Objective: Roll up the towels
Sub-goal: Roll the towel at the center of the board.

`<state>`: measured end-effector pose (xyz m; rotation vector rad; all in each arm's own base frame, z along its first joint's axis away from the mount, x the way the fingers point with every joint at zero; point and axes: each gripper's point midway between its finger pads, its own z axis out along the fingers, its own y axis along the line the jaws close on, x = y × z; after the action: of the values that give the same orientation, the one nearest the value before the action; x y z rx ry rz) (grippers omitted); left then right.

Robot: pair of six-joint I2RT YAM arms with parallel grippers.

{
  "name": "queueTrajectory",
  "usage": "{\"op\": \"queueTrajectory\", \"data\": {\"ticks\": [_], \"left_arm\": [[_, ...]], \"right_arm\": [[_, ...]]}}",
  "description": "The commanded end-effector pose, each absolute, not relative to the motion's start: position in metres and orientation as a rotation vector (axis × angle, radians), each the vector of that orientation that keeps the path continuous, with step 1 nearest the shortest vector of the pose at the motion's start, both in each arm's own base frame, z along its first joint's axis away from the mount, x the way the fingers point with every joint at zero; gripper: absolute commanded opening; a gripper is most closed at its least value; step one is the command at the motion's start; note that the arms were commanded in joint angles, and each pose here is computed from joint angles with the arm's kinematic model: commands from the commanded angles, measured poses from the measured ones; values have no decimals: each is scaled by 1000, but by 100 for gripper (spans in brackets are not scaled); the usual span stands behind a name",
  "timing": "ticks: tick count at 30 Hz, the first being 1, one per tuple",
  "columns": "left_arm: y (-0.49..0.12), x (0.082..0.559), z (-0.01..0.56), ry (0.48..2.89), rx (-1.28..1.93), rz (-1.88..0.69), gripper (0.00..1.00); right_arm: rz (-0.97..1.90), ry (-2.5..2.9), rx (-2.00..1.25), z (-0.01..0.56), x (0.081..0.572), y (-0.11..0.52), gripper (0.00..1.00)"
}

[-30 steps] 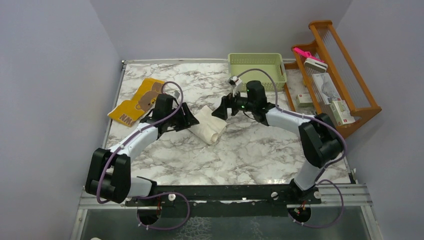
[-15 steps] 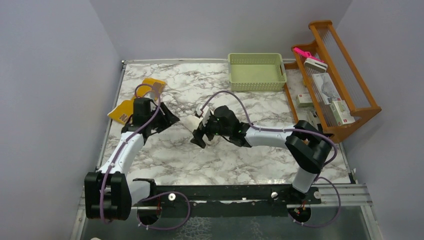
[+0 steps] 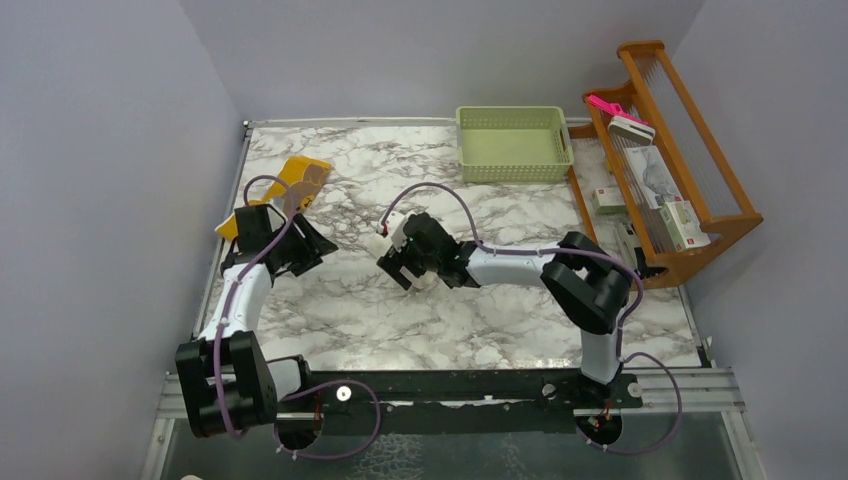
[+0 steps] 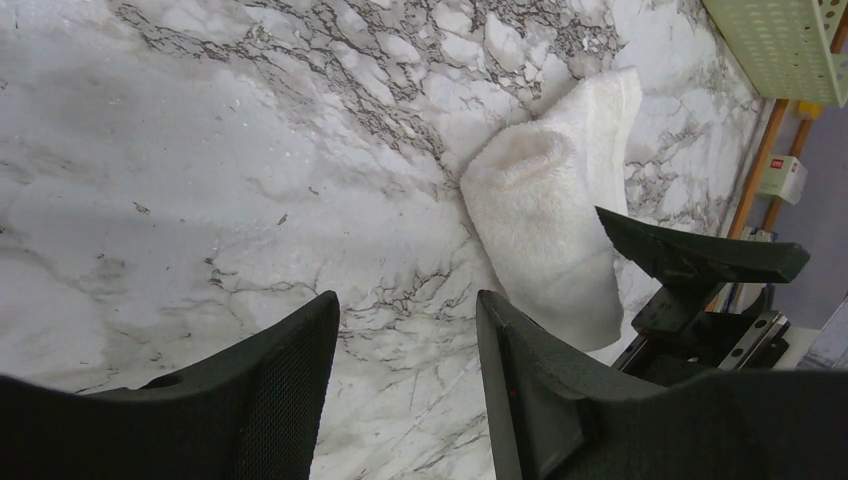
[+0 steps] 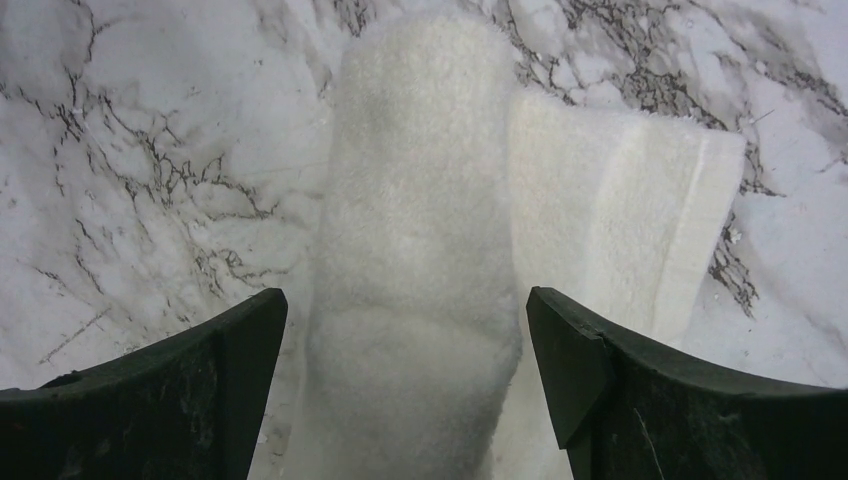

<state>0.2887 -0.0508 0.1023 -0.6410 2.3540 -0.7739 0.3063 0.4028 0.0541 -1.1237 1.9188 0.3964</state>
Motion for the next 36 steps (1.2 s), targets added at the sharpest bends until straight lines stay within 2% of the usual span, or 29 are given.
{"op": "queueTrajectory", "data": {"ticks": [1,5,11,17,26,36], "left_arm": [[-54,278,94,2392,-615,-833,56],[-54,278,92,2397,-611,-843,56],[-58,278,96,2393,-605,-883,56],[-64,273,97,2391,-608,-934,56],[-78,264,102,2385,-597,-1007,56],[-133,258,87,2449,-531,-1005,56]], "right_arm": [[285,1958,-1126,44,307,397,91],[284,2009,-1074,35,305,391,92],[469,2044,-1043,44,294,399,95],[685,2147,-1064,42,274,413,90],[1001,2259,-947,63,263,405,90],[1321,2307,-904,75,262,395,85]]}}
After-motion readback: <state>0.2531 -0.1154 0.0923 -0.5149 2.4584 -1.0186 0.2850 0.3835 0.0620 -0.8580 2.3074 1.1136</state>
